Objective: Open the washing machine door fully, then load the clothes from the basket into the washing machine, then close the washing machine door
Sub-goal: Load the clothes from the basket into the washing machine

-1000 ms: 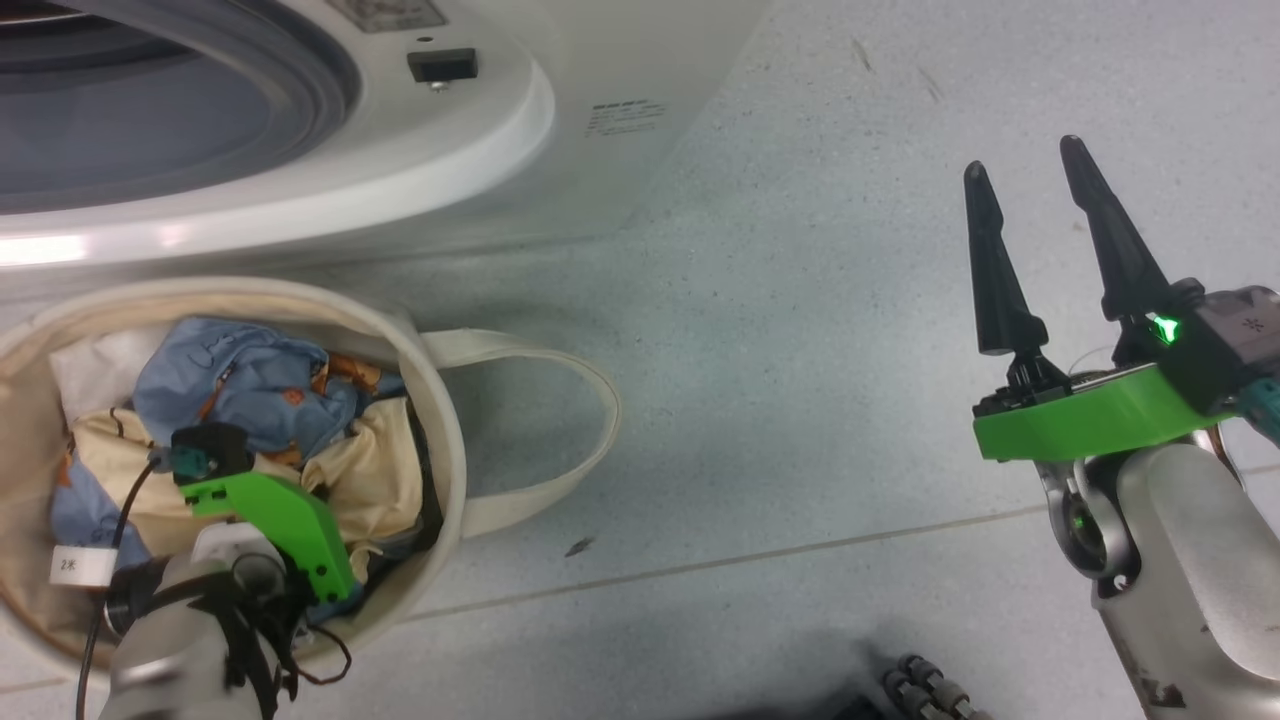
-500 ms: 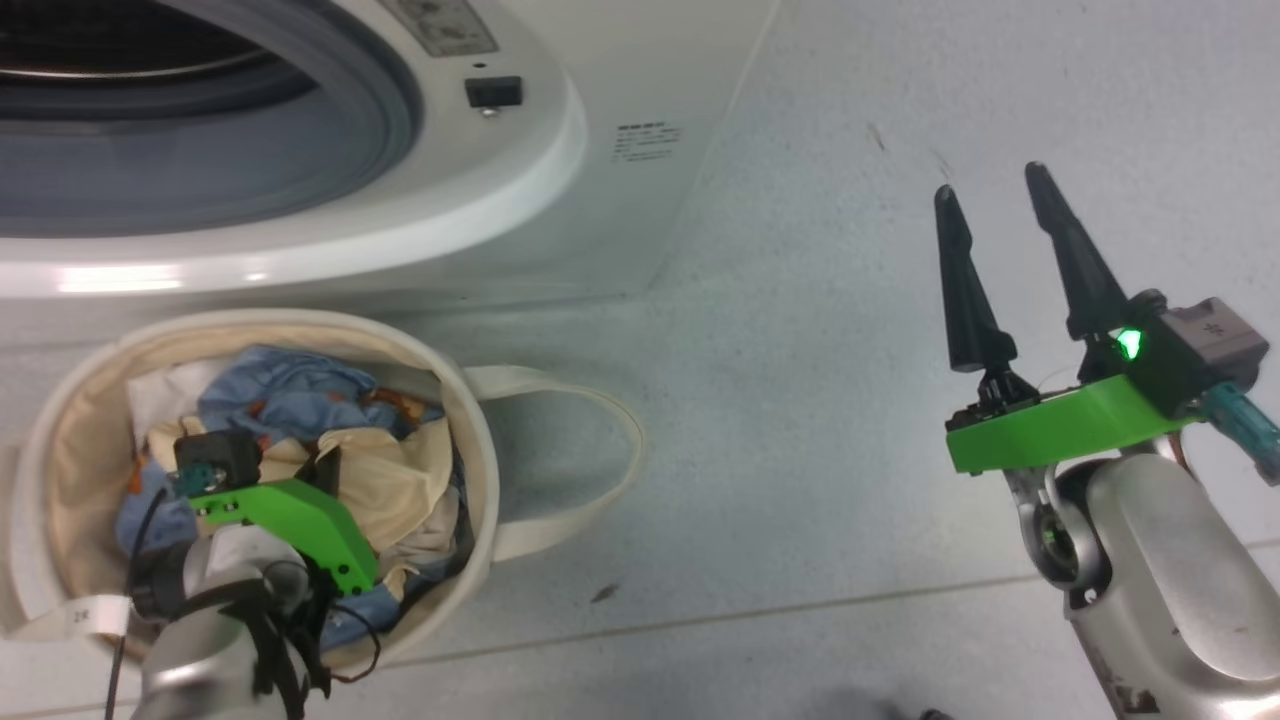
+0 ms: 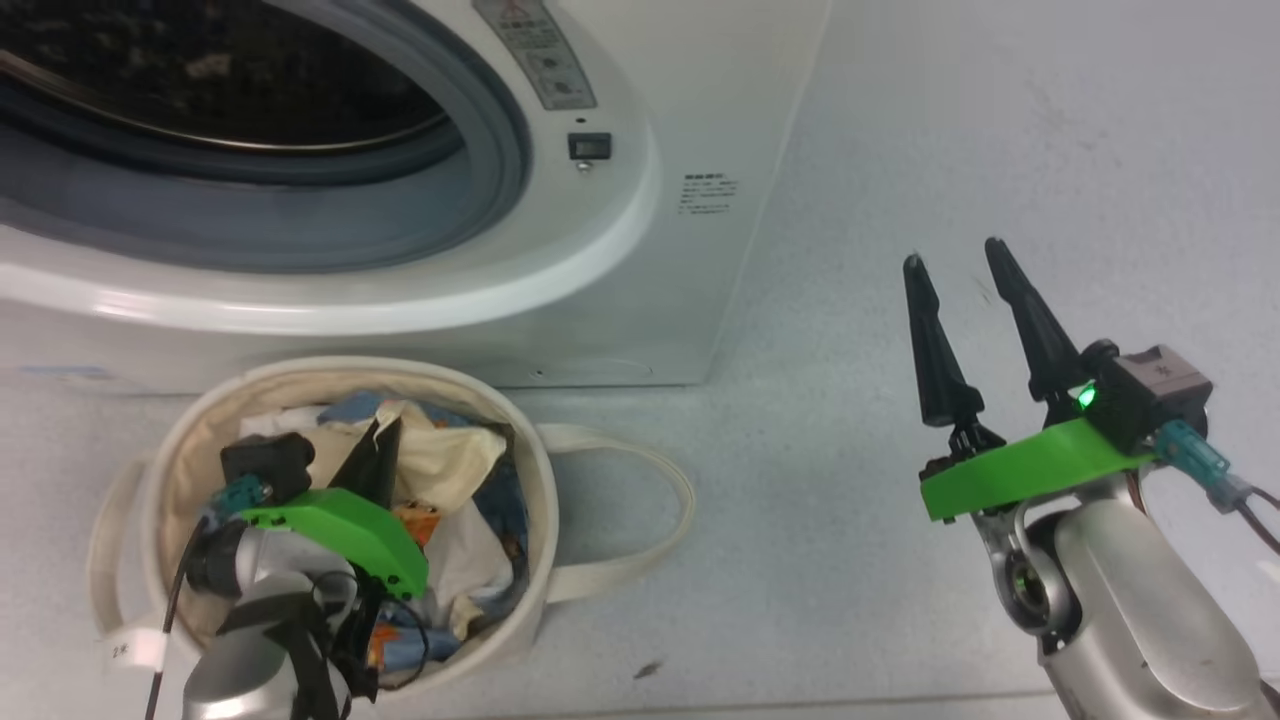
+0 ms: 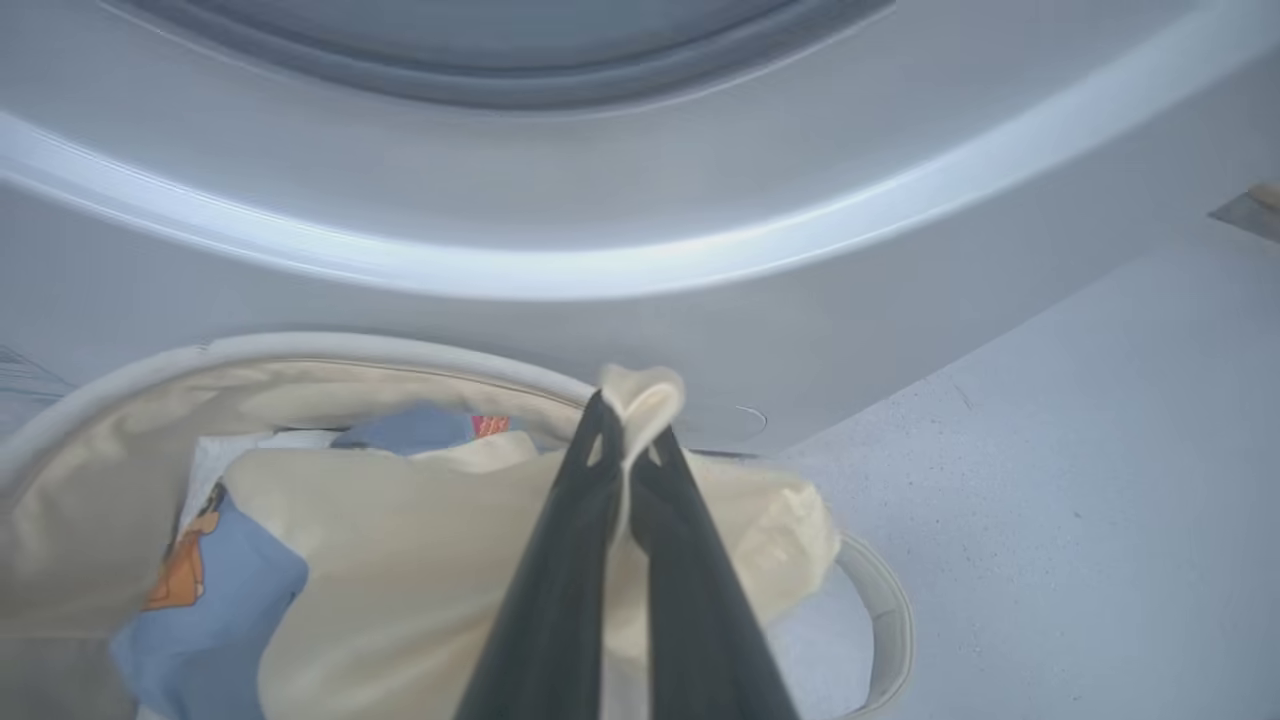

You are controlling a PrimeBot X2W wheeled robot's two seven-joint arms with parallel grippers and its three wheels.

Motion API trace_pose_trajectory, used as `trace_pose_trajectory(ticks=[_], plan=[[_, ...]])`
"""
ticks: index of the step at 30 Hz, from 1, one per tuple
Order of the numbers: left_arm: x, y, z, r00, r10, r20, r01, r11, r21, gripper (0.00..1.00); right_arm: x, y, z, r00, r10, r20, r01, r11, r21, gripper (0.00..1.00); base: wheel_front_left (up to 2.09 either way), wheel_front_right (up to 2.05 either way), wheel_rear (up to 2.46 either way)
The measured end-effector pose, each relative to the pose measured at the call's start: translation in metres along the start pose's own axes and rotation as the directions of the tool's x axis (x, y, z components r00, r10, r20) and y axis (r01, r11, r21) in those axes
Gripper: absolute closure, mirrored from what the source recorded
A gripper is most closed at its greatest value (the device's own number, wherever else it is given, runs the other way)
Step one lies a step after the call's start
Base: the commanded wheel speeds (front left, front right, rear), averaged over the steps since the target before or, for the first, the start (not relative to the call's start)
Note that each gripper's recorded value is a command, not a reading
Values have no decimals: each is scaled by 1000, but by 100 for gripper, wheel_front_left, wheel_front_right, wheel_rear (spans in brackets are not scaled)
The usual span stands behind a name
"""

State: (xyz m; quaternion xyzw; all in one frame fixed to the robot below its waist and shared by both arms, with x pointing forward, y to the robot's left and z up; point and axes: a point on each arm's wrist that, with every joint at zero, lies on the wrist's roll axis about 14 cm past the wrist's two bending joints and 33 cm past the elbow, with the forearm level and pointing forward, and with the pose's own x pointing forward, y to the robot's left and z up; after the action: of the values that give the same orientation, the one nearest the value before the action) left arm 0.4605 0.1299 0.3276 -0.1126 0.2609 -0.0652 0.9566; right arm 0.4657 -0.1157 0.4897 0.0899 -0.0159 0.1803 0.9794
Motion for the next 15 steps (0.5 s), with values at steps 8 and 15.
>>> trace_pose_trajectory(ticks=[8, 15], plan=[[-37, -5, 58, 975, -33, 218, 31, 999, 16, 100, -9, 21, 17, 999, 27, 34, -28, 999, 22, 0, 0, 0, 0], [-82, -19, 104, 917, -79, 392, 66, 997, 47, 100, -31, 39, 28, 998, 35, 54, -38, 998, 49, 0, 0, 0, 0]])
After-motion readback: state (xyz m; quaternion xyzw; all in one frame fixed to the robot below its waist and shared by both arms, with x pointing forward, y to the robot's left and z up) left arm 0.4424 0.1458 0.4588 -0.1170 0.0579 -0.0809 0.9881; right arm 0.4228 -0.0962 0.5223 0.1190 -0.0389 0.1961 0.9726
